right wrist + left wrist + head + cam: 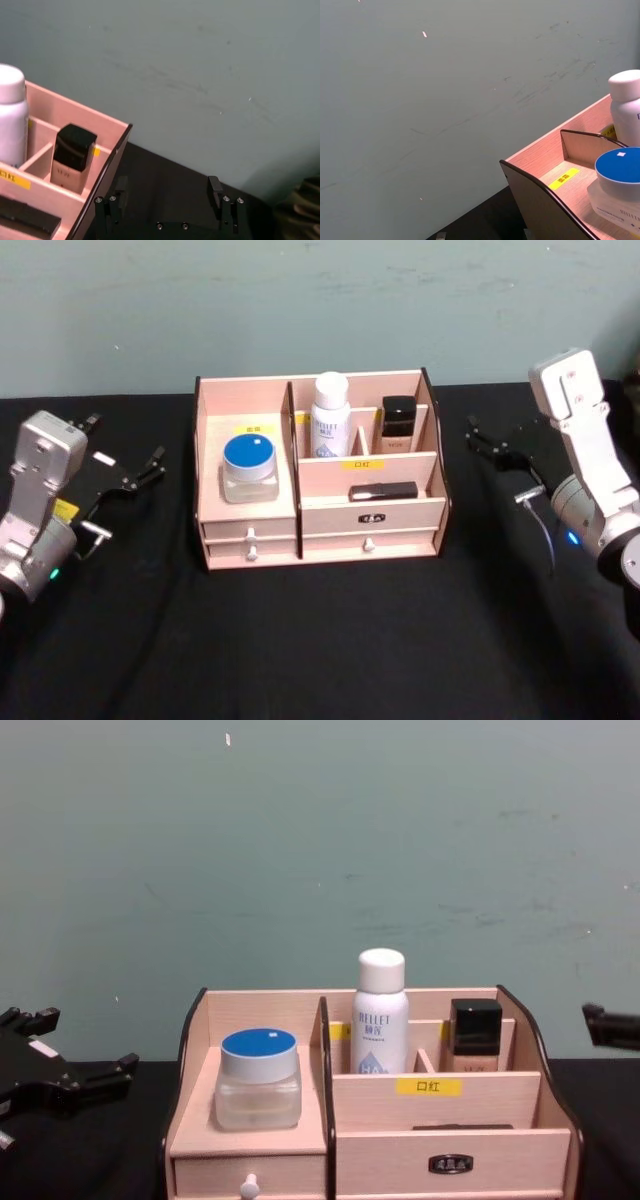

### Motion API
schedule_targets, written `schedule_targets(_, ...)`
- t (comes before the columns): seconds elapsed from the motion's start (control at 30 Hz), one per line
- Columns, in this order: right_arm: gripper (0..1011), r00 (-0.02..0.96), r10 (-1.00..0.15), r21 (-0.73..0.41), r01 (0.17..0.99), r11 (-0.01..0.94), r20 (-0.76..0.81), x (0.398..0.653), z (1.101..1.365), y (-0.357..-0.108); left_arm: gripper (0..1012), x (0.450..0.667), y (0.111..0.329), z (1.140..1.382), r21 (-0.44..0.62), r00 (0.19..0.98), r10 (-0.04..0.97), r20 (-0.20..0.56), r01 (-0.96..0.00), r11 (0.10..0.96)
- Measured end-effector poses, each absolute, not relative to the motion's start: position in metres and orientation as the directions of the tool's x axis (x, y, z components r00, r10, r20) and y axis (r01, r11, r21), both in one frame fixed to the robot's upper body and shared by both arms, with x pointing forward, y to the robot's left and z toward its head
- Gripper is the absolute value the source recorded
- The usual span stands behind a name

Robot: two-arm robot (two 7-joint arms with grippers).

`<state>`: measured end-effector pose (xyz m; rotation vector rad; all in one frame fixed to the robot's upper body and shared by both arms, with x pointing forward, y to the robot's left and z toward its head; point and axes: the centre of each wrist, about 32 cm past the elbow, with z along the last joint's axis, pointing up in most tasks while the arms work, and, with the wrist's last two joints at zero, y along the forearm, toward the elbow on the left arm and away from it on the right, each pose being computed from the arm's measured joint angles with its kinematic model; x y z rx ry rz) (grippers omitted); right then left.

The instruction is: Pick up the facial cleanser and watermelon frost from the table and place them into the tiered storage box.

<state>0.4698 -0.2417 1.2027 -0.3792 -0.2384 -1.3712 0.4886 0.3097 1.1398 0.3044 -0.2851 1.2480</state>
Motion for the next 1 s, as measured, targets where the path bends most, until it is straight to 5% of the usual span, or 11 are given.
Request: schedule_targets(1.0,1002,0.195,-0.903,-0.16,0.977,0.143,0.383,0.4725,1.1938,-0.2414,1001,0.4886,0.3097,1.1398,0.07,0.292,0.88,0.374,-0.955,0.287)
